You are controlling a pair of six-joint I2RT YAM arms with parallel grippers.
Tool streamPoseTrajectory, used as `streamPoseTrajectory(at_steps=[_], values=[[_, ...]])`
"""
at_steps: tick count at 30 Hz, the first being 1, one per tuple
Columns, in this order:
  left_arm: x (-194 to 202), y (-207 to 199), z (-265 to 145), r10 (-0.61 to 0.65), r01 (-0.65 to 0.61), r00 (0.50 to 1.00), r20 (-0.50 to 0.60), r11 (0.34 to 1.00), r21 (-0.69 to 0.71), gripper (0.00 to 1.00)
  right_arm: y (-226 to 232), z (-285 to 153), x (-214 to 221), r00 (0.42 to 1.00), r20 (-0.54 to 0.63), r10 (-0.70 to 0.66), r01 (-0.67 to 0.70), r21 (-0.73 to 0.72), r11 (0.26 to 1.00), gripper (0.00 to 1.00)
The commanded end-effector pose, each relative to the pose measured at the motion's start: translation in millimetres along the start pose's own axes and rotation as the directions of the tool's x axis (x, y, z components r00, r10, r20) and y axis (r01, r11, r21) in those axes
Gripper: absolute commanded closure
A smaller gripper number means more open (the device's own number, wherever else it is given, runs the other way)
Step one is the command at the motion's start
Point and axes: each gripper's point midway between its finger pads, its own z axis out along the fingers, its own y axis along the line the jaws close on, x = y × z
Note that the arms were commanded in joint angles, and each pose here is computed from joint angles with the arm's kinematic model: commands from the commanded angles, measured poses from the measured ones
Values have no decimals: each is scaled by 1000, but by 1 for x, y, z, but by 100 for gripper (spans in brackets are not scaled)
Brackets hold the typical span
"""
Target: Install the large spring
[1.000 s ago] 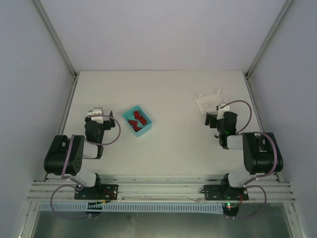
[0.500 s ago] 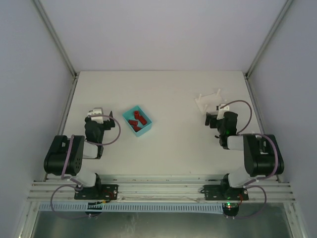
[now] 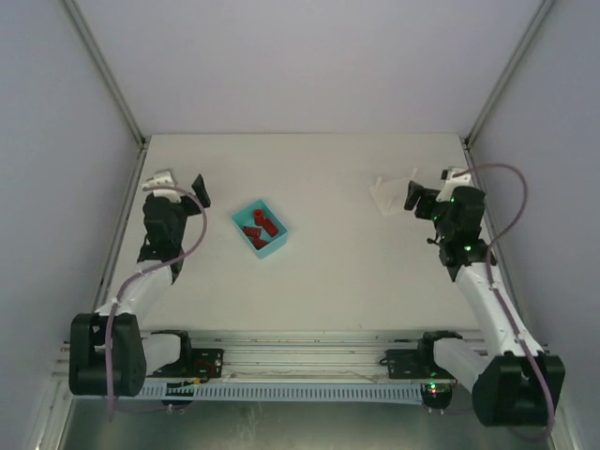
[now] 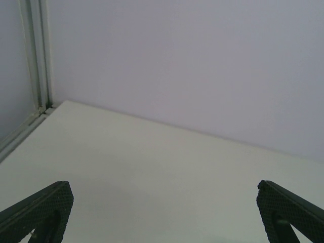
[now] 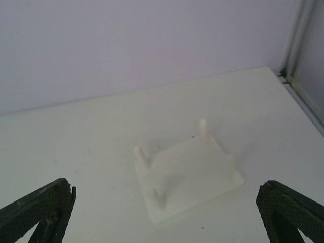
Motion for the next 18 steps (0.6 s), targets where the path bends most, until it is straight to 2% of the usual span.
streamPoseTrajectory(at_steps=[1,4,5,8,10,13,15,18], values=[[-5,-2,0,-197,190,967,-161,980,-58,1,-15,-37,18,946,-257,200,-161,166,973,1],[-6,3,-2,-336,309,918,-211,939,-152,1,-11,-49,21,922,-322,214,-166,169,972,1],[-3,-1,-4,-371,346,901,-225,927,-142,1,-9,-52,24,914,-326,242,-197,163,967,1],[0,-39,-9,-362,399,891,-273,912,92,1,17,-52,23,905,-328,273,-280,26,960,1],[2,-53,-13,-372,433,878,-301,886,169,1,31,-52,25,887,-352,300,-334,-38,942,1],[10,-64,-12,-329,418,871,-365,887,197,1,43,-50,38,846,-423,323,-381,-58,923,1],[16,-72,-10,-263,358,886,-383,911,203,1,53,-50,50,824,-472,314,-390,-71,918,1],[28,-84,-11,-169,264,908,-383,941,210,7,73,-51,65,848,-485,213,-319,-148,936,1]])
